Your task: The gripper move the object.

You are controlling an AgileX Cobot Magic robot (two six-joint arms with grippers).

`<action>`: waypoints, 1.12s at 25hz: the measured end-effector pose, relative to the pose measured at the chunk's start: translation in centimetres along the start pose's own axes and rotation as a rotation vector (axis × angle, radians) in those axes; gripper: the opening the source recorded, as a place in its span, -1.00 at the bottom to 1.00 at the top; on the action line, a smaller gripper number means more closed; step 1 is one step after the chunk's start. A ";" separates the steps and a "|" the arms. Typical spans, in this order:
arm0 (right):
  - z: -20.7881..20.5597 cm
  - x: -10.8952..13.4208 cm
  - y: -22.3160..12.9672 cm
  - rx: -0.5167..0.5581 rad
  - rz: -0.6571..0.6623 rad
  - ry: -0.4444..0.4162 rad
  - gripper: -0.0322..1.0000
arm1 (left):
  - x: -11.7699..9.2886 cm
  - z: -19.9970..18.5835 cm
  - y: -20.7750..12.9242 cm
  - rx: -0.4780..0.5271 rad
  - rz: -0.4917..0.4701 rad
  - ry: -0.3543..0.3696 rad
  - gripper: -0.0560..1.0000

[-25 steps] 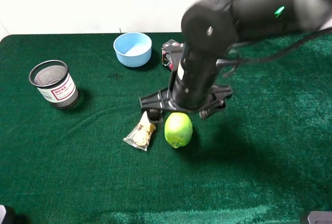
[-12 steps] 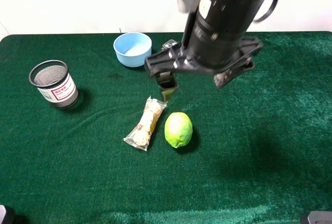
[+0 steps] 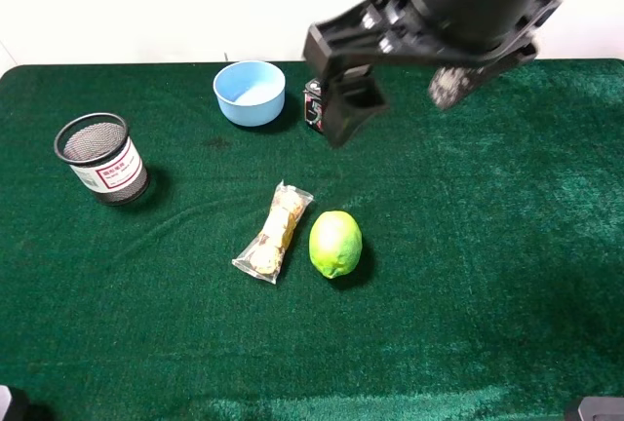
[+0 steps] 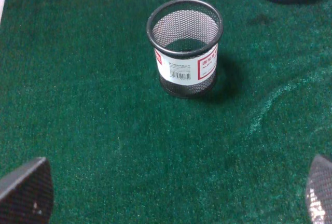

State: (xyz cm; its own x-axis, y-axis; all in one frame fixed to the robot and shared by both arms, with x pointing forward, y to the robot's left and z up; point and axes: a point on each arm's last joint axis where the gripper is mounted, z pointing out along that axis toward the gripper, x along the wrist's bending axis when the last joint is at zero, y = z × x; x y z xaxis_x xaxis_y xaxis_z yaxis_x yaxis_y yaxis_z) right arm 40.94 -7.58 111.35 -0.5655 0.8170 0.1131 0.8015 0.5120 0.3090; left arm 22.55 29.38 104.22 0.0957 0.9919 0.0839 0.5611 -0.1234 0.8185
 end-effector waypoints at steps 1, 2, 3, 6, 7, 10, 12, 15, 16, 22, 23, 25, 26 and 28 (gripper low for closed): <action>-0.6 -0.1 -0.2 -0.015 -0.015 0.005 0.40 | 0.0 0.0 0.0 0.000 0.000 0.000 0.98; -1.3 -0.1 -0.4 -0.036 -0.030 0.011 0.40 | 0.0 0.0 0.0 0.000 -0.001 0.000 0.98; -2.0 -0.2 -0.7 -0.056 -0.041 0.018 0.40 | 0.0 0.0 0.0 0.000 -0.002 0.000 0.98; -4.0 -0.6 -1.5 -0.118 -0.087 0.020 0.40 | 0.0 0.0 0.0 0.000 -0.002 0.000 0.98; -4.6 -0.8 -1.7 -0.141 -0.098 0.012 0.40 | 0.0 0.0 0.0 0.000 -0.002 0.000 0.98; -6.4 -1.6 -2.5 -0.211 -0.124 -0.032 0.40 | 0.0 0.0 0.0 0.000 -0.002 0.000 0.98; -7.5 -2.3 -3.0 -0.257 -0.139 -0.076 0.40 | 0.0 0.0 0.0 0.000 -0.002 0.000 0.98; -8.7 -3.2 -4.1 -0.308 -0.150 -0.126 0.40 | 0.0 0.0 0.0 0.000 -0.002 0.000 0.98; -8.8 -3.4 -4.4 -0.314 -0.152 -0.134 0.40 | 0.0 0.0 0.0 0.000 -0.002 0.000 0.98; -9.2 -4.7 -7.4 -0.332 -0.144 -0.143 0.40 | 0.0 0.0 0.0 0.000 -0.001 0.000 0.98; -9.1 -5.2 -7.9 -0.328 -0.123 -0.148 0.40 | 0.0 0.0 0.0 0.000 -0.001 0.000 0.98; -9.0 -6.6 -9.0 -0.327 -0.049 -0.164 0.40 | 0.0 0.0 0.0 0.000 -0.001 0.000 0.98; -9.0 -7.2 -9.5 -0.330 -0.009 -0.174 0.40 | 0.0 0.0 0.0 0.000 -0.001 0.000 0.98; -9.2 -9.0 -11.0 -0.343 0.099 -0.215 0.40 | 0.0 0.0 0.0 0.000 -0.001 0.000 0.98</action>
State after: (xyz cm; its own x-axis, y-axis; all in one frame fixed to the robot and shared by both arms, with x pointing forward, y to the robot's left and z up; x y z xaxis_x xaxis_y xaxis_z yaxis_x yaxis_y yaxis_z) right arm 35.43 -23.00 115.57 -0.4065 0.9132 -0.0303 0.7178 0.3397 0.6077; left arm 22.55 29.38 104.22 0.0951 0.9920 0.0831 0.5612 -0.1224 0.8186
